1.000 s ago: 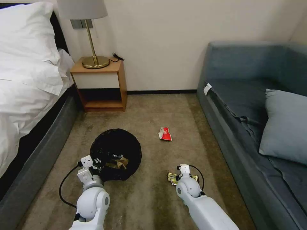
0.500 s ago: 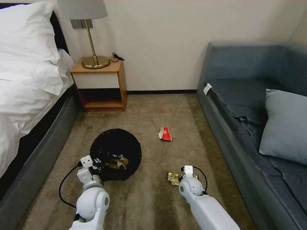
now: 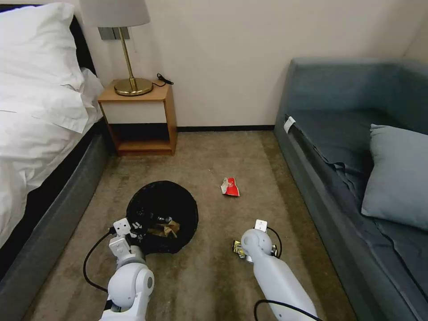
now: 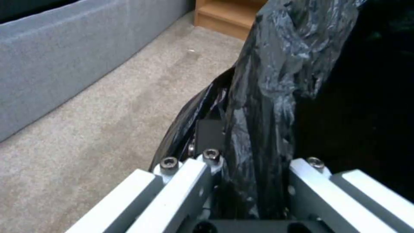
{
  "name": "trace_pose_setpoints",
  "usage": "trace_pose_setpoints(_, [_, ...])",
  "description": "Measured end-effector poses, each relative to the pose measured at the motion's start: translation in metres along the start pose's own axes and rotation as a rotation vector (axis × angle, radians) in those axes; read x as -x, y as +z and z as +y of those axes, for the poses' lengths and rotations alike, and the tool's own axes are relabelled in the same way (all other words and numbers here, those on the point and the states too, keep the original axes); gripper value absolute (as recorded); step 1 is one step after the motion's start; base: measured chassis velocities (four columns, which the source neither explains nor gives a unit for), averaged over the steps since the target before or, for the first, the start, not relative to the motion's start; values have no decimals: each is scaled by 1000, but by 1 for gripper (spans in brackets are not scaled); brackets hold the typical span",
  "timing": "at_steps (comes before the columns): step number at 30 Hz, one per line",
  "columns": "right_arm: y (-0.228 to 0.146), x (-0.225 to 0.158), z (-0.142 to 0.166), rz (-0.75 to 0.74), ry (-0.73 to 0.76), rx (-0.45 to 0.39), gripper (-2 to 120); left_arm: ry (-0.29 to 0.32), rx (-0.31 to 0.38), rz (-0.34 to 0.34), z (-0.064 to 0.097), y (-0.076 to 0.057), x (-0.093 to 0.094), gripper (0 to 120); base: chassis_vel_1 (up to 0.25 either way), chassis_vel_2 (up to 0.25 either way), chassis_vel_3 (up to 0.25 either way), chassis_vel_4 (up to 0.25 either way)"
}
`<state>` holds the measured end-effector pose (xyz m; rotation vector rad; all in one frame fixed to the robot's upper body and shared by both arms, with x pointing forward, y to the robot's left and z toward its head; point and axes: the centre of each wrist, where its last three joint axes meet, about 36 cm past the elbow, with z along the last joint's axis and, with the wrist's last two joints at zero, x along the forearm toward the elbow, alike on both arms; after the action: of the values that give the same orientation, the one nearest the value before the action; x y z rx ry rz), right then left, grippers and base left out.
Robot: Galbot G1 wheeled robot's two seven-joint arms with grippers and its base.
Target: Pick up the trash bin, then pick up the garbage on the floor and place it into the trash bin.
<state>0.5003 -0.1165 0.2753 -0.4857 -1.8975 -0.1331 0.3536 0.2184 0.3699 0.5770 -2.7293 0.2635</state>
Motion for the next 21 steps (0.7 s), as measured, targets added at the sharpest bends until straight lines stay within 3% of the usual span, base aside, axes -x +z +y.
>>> trace_pose_setpoints(7, [1, 6, 10, 36, 11, 37, 100, -3, 1, 4, 2, 1, -1, 1, 0, 0, 0, 0])
trace_pose_setpoints(11, [-13, 28, -4, 53, 58, 111, 100, -4, 2, 5, 2, 3, -2, 1, 0, 0, 0, 0])
trace_pose_setpoints(21, [-22, 38, -8, 43, 46, 145, 100, -4, 3, 3, 3, 2, -4, 1, 0, 0, 0, 0])
